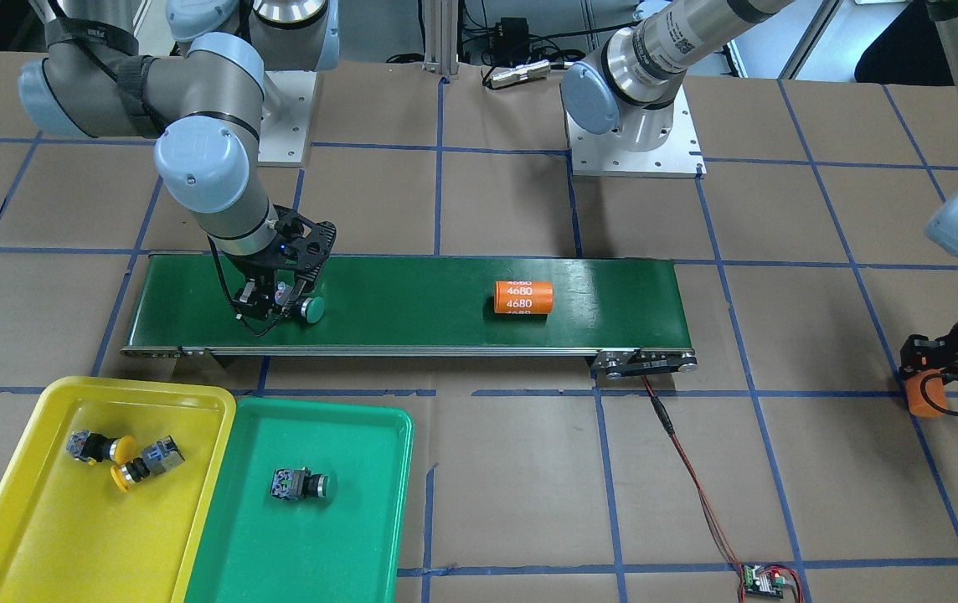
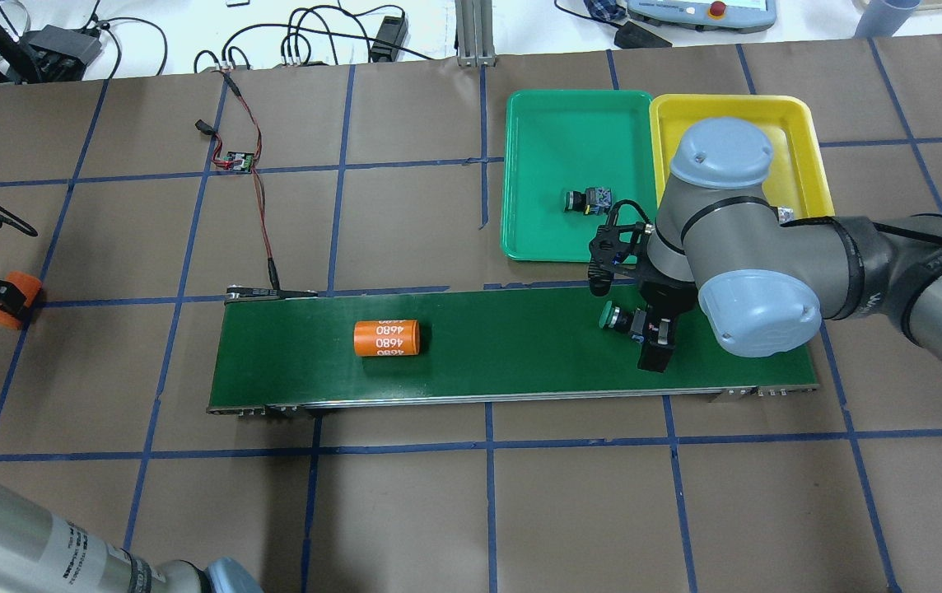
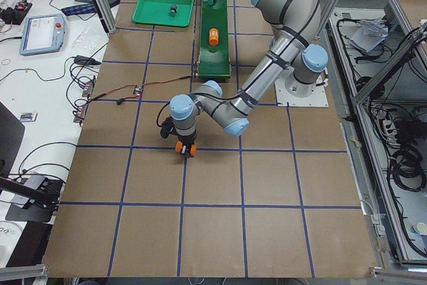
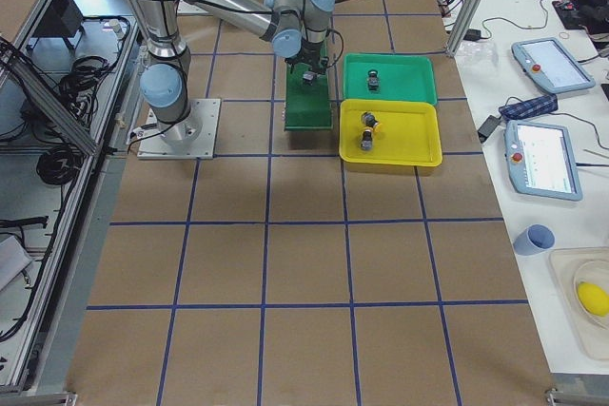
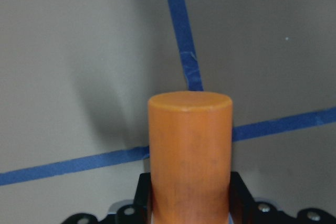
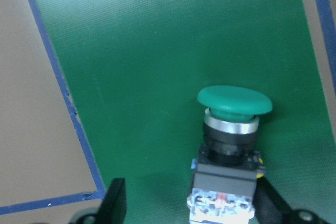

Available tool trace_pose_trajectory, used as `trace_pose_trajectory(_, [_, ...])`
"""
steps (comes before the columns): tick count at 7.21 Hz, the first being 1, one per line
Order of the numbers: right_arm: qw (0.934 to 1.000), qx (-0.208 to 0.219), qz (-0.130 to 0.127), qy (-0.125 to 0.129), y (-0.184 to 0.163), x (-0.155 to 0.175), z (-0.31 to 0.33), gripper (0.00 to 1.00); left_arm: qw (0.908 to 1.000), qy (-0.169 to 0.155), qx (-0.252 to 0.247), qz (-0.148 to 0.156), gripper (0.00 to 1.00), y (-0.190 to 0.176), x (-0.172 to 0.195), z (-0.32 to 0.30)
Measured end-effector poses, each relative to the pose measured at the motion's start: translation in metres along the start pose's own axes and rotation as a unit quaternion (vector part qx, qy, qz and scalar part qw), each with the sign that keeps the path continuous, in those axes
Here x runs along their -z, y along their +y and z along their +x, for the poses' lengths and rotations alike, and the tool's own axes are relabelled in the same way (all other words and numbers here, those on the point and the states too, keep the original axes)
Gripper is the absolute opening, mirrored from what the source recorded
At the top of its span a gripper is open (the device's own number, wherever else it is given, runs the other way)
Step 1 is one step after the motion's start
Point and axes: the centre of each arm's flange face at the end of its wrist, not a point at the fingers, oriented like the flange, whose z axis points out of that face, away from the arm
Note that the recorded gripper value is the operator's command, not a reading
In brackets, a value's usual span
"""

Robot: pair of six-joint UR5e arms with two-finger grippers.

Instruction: Sort buttons by color to trays

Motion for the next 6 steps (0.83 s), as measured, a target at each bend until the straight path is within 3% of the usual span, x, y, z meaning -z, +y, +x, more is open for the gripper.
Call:
trace_pose_trajectory(1, [1.0,0.001,-0.002,0.001,0.0,0.0,0.0,0.2,0.9998,0.007,-0.017,0.007,0.0,-0.005,0.018,0.008])
trace_pose_trajectory(2, [1.0,0.003,-0.005,0.003,0.001,0.001,0.0,0.12,0.9984,0.012,-0.055,0.01,0.0,-0.009,0.045,0.024])
trace_pose_trajectory(3, [0.9999,0.006,-0.01,0.008,0.002,0.004,0.001,0.12,0.9917,0.015,-0.128,0.009,0.0,-0.01,0.069,0.05])
trace_pose_trajectory(4, [0.9997,0.008,-0.017,0.017,0.003,0.009,0.004,0.1,0.9782,0.015,-0.207,0.008,0.0,-0.01,0.086,0.084])
trace_pose_trajectory(6, [0.9975,0.028,-0.025,0.059,0.003,0.045,0.03,0.1,0.9419,0.016,-0.335,0.007,0.0,0.003,0.104,0.161])
